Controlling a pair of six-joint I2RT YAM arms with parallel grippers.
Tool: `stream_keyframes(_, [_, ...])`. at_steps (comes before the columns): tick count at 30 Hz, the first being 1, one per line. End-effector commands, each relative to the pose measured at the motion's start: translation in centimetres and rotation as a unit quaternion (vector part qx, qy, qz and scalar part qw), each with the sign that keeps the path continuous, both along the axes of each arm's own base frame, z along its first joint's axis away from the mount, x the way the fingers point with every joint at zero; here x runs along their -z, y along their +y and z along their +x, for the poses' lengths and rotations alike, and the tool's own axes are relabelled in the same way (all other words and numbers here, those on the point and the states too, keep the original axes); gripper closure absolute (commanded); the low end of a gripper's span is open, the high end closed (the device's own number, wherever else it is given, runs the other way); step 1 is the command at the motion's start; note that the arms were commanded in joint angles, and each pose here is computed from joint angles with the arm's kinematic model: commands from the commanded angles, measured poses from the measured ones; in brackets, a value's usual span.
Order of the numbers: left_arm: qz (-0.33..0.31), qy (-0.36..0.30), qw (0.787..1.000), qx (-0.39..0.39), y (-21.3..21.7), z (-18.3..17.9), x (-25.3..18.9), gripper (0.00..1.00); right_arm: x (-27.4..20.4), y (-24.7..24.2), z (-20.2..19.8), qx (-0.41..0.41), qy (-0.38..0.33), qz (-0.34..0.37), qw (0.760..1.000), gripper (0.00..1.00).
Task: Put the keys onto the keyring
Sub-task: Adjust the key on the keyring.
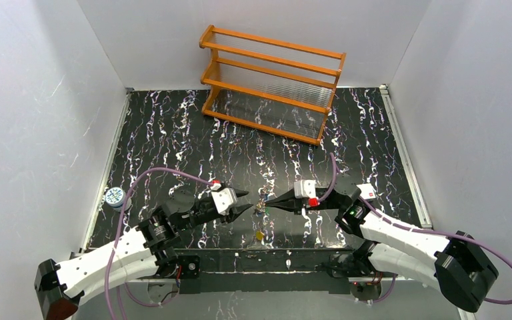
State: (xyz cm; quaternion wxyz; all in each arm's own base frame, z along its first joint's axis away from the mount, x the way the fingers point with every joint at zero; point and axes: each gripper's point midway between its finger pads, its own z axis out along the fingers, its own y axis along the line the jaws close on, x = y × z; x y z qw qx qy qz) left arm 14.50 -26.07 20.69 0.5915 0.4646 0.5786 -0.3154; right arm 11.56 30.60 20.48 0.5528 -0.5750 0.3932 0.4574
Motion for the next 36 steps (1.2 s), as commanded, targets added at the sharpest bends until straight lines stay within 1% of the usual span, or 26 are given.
stream_keyframes(1, [-0.025,-0.028,0.999,0.037,-0.9,-0.9,-1.4,0.65,-3.4,-0.1,-1.3,-0.035,-0.065,0.057,0.996,0.99])
stream_keyframes(3, [-0.026,-0.028,0.998,0.044,-1.2,-1.0,-1.4,0.67,-3.6,-0.1,-1.4,-0.038,-0.066,0.058,0.995,0.99])
stream_keyframes(9, [-0.019,-0.025,0.997,0.076,-2.3,-1.5,-0.9,0.81,-4.3,0.1,-0.9,-0.027,-0.053,0.063,0.996,0.99])
stream_keyframes(14, [-0.026,-0.014,0.995,0.098,-3.0,-2.1,-0.8,0.85,-4.8,0.1,-0.3,-0.007,-0.040,0.072,0.997,0.99])
stream_keyframes(20, [-0.029,-0.003,0.995,0.098,-3.1,-2.2,-0.3,0.84,-5.3,0.2,0.7,0.026,-0.008,0.084,0.996,0.99])
stream_keyframes(26, [-0.036,0.012,0.995,0.088,-3.1,-2.0,-0.3,0.78,-5.8,0.0,1.2,0.045,0.011,0.103,0.994,0.99])
stream_keyframes(32, [-0.042,0.020,0.996,0.080,-3.0,-1.9,-0.5,0.74,-5.8,0.0,1.4,0.050,0.016,0.106,0.993,0.99])
stream_keyframes(36, [-0.058,0.025,0.996,0.060,-2.7,-1.4,-1.0,0.67,-5.7,0.0,1.2,0.046,0.017,0.103,0.993,0.99])
